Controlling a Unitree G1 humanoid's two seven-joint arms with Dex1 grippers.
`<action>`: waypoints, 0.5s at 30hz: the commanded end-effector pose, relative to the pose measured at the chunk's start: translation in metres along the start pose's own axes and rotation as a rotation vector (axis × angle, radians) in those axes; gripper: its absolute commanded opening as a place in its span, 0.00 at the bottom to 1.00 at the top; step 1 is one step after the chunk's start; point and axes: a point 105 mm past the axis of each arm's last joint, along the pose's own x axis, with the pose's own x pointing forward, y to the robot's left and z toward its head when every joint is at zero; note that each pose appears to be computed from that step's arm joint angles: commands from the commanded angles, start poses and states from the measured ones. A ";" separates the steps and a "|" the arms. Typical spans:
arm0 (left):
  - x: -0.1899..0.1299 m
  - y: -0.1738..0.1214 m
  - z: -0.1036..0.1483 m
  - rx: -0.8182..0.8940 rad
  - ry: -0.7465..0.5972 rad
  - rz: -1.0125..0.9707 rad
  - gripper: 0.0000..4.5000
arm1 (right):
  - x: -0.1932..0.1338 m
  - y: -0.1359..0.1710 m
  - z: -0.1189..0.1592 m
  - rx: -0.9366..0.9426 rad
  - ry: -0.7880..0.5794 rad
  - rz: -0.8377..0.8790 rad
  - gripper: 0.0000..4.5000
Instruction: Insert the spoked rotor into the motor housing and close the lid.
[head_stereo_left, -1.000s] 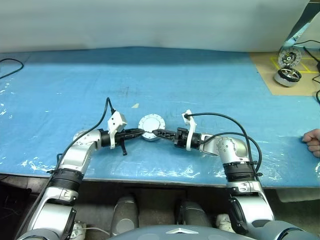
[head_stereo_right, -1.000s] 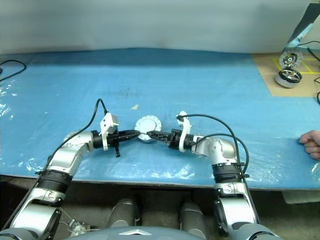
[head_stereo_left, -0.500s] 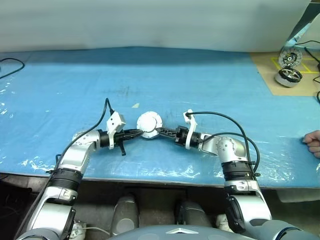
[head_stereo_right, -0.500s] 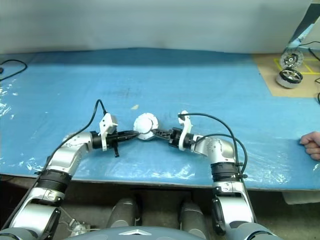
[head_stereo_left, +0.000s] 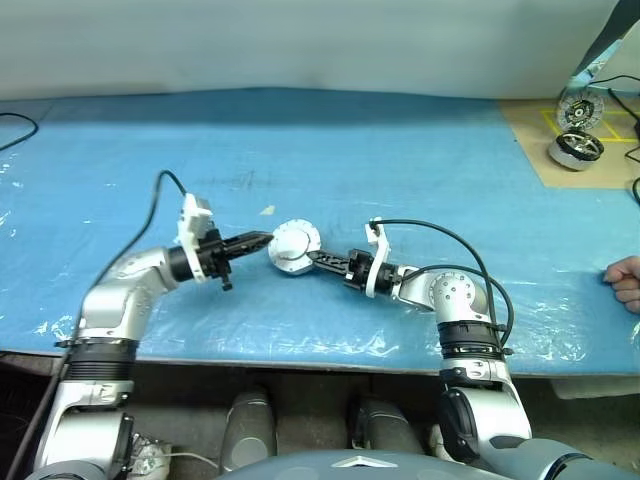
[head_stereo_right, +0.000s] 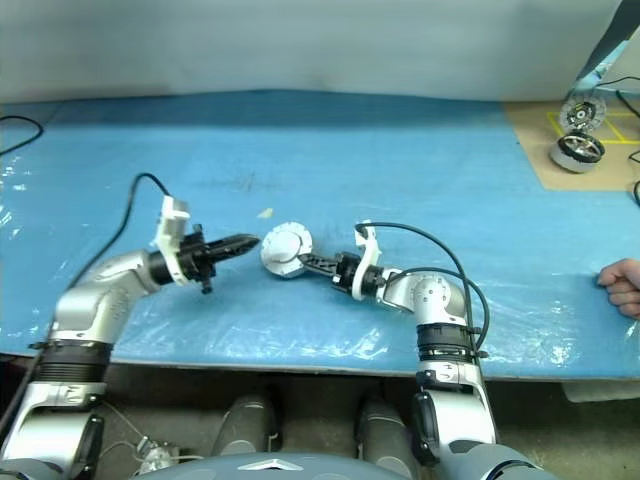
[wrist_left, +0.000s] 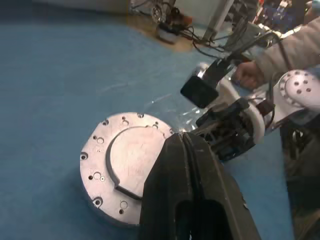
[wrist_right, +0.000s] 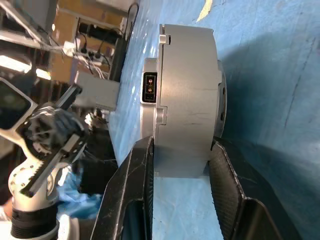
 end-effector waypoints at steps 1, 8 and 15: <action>-0.011 -0.001 0.008 -0.060 -0.050 0.028 0.00 | 0.000 0.032 0.031 0.025 -0.110 0.151 0.26; -0.027 0.016 -0.009 -0.270 -0.202 0.195 0.04 | -0.003 0.069 0.057 0.045 -0.195 0.281 0.26; -0.014 0.012 -0.010 -0.500 -0.392 0.152 0.52 | -0.003 0.090 0.051 0.027 -0.148 0.332 0.26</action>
